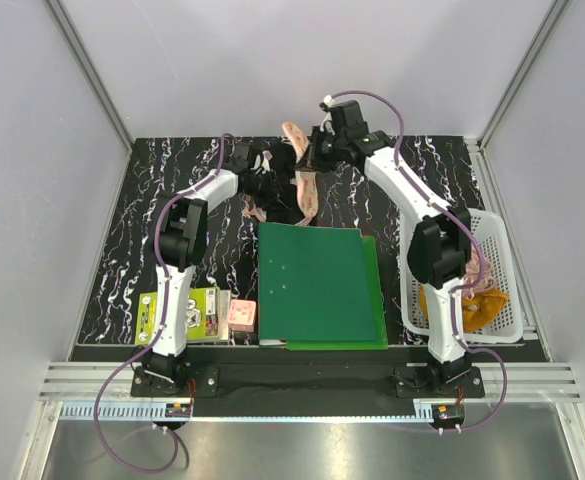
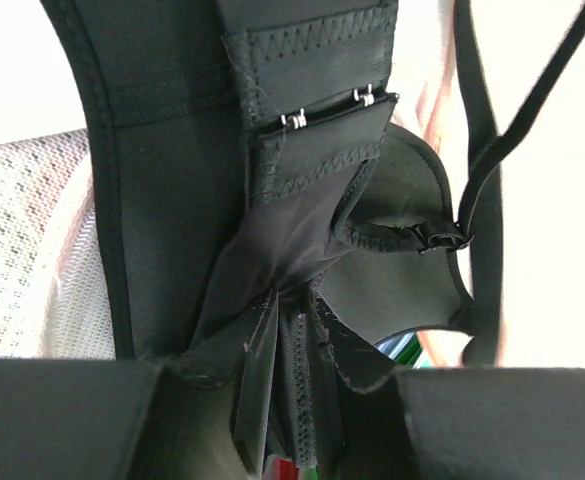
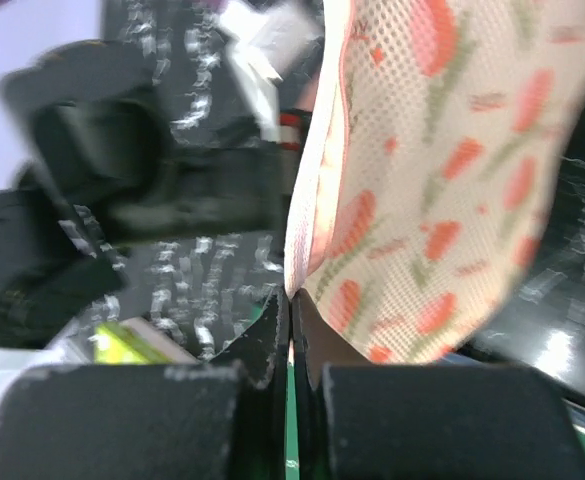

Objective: Place the bra in the laundry bag and zip it closed

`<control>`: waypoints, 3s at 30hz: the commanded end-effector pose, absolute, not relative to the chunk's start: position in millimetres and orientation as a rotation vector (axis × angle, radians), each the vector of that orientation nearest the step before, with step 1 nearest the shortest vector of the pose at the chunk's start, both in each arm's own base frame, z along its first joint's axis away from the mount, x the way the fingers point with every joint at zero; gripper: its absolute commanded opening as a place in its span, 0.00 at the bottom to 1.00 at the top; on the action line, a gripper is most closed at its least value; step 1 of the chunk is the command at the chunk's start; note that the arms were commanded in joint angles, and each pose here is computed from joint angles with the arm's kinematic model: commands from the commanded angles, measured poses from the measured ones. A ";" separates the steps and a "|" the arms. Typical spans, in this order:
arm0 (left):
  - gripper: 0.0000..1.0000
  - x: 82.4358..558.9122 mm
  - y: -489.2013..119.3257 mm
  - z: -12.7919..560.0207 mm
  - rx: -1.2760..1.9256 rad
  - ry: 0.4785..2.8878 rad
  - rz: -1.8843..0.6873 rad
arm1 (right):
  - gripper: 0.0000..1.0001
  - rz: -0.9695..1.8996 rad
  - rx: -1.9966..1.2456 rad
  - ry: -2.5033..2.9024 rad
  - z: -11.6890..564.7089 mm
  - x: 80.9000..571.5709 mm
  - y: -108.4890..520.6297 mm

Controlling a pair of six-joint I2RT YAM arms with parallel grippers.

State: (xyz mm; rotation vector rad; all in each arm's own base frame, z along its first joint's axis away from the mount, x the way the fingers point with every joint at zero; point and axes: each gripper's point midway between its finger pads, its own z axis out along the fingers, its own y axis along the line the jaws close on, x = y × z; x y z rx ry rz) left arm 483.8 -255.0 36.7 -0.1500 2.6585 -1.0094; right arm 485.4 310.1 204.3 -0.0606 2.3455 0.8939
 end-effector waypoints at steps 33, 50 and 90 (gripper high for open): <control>0.53 525.6 -124.5 53.4 -0.348 2.534 -0.749 | 0.00 1.158 -0.083 2.306 197.2 519.7 375.0; 0.00 497.1 -63.0 61.4 -0.434 2.522 -0.489 | 0.00 1.300 -0.183 2.274 199.9 495.7 440.5; 0.36 493.5 -16.3 88.0 -0.595 2.371 -0.617 | 0.00 1.710 0.000 2.131 229.5 446.3 553.7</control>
